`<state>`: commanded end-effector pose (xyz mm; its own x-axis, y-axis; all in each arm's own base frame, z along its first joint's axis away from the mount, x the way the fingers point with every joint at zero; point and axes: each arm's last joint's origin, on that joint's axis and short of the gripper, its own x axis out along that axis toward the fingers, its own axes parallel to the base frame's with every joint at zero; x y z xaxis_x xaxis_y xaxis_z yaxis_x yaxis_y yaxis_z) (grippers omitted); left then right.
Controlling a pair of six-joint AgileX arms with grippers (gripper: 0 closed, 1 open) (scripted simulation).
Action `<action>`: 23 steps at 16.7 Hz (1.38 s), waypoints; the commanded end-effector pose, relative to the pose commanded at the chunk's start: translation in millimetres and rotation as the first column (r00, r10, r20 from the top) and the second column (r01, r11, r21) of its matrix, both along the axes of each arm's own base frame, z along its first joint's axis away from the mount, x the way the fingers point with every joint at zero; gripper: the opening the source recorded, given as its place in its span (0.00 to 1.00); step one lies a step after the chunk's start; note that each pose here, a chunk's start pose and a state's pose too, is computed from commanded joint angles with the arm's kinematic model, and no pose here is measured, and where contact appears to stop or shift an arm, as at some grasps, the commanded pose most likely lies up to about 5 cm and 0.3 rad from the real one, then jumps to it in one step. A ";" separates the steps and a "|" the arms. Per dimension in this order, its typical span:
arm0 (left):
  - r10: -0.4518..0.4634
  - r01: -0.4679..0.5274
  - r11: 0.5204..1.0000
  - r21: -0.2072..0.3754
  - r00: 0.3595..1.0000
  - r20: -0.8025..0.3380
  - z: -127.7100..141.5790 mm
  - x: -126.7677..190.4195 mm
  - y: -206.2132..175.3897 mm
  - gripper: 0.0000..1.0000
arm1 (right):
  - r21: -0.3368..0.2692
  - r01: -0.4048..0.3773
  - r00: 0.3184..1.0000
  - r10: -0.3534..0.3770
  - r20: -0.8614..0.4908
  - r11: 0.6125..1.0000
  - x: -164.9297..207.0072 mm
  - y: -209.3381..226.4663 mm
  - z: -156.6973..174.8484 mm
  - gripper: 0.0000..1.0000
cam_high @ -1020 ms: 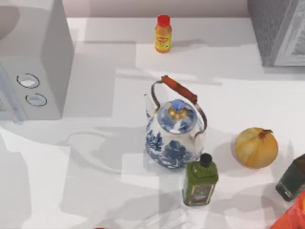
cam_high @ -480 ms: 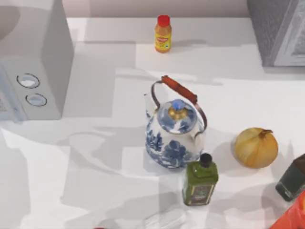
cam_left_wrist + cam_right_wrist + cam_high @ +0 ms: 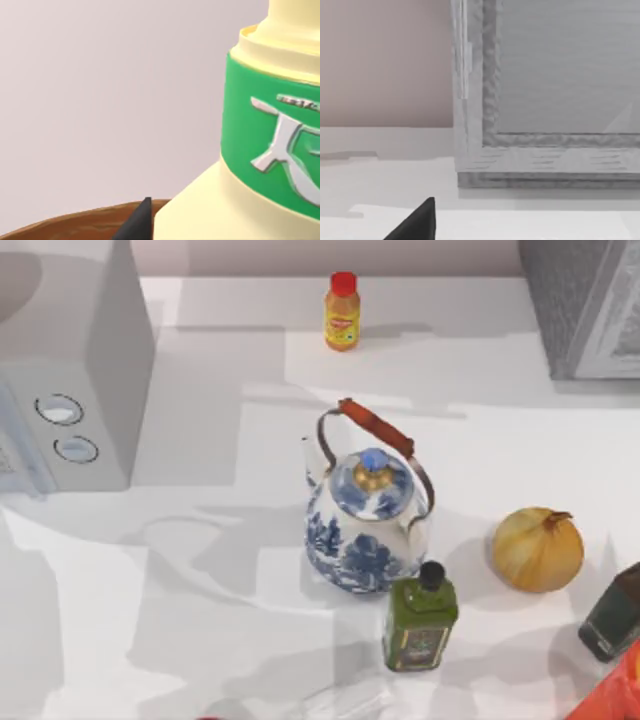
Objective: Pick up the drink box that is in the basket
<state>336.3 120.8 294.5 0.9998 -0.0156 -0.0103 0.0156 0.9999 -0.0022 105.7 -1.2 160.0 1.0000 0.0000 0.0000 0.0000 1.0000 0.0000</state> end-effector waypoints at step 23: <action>-0.086 0.028 0.984 0.174 0.939 0.334 180.4 -34.2 -14.4 0.00 | 0.000 0.000 1.000 0.000 0.000 1.000 0.0 0.0 0.0 1.00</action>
